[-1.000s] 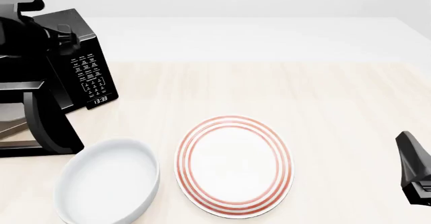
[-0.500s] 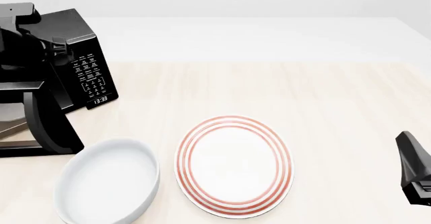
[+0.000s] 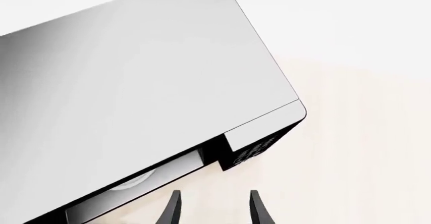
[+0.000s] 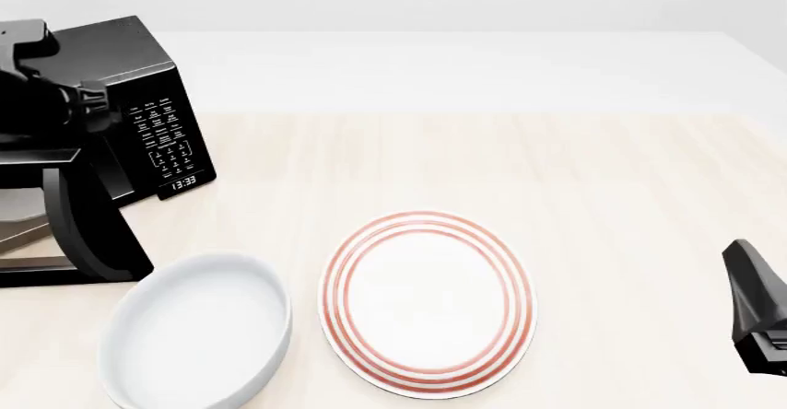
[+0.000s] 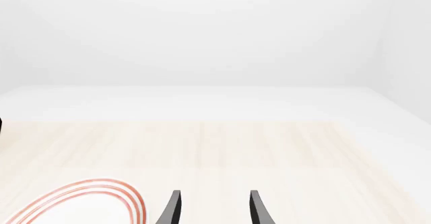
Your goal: Open the microwave.
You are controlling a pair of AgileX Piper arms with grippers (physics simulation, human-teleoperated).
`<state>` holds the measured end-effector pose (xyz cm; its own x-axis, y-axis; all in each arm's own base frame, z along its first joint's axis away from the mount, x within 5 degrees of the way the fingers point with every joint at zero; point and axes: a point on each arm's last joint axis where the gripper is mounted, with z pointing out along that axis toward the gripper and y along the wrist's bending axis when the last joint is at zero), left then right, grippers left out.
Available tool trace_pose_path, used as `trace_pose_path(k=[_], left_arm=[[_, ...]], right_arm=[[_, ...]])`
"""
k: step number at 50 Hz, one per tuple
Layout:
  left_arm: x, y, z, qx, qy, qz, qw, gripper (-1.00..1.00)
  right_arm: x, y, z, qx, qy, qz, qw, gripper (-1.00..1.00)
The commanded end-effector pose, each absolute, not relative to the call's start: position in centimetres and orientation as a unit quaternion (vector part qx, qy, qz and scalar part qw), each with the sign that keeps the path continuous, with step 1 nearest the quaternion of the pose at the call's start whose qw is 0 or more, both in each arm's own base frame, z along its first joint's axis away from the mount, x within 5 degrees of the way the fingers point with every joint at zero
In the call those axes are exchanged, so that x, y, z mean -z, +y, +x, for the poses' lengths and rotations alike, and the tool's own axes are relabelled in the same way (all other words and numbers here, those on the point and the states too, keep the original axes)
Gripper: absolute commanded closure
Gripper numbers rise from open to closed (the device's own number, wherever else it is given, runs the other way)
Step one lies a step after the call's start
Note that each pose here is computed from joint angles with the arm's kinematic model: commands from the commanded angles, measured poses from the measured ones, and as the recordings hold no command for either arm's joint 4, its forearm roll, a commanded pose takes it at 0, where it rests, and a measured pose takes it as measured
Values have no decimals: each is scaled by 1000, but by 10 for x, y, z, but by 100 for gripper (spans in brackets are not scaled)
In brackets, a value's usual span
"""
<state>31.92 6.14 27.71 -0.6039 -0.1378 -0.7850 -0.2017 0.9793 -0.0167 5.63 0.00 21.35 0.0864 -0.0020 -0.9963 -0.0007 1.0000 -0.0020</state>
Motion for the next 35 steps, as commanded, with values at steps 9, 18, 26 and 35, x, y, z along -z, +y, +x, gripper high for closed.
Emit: trace_pose_path(k=[9,18,26,35], left_arm=[[-266,73,318,-43,896,-113,428,-100],[-262,82,316,-48,895,-128,425,-100],[-258,87,316,-51,895,-134,422,-100],[-254,93,313,-55,894,-142,421,-100]], right_arm=[[-214,0,56,0,676,-1,737,-100],[-214,0,56,0,676,-1,737,-100],[-214,0,56,0,676,-1,737,-100],[-214,0,56,0,676,-1,737,-100]])
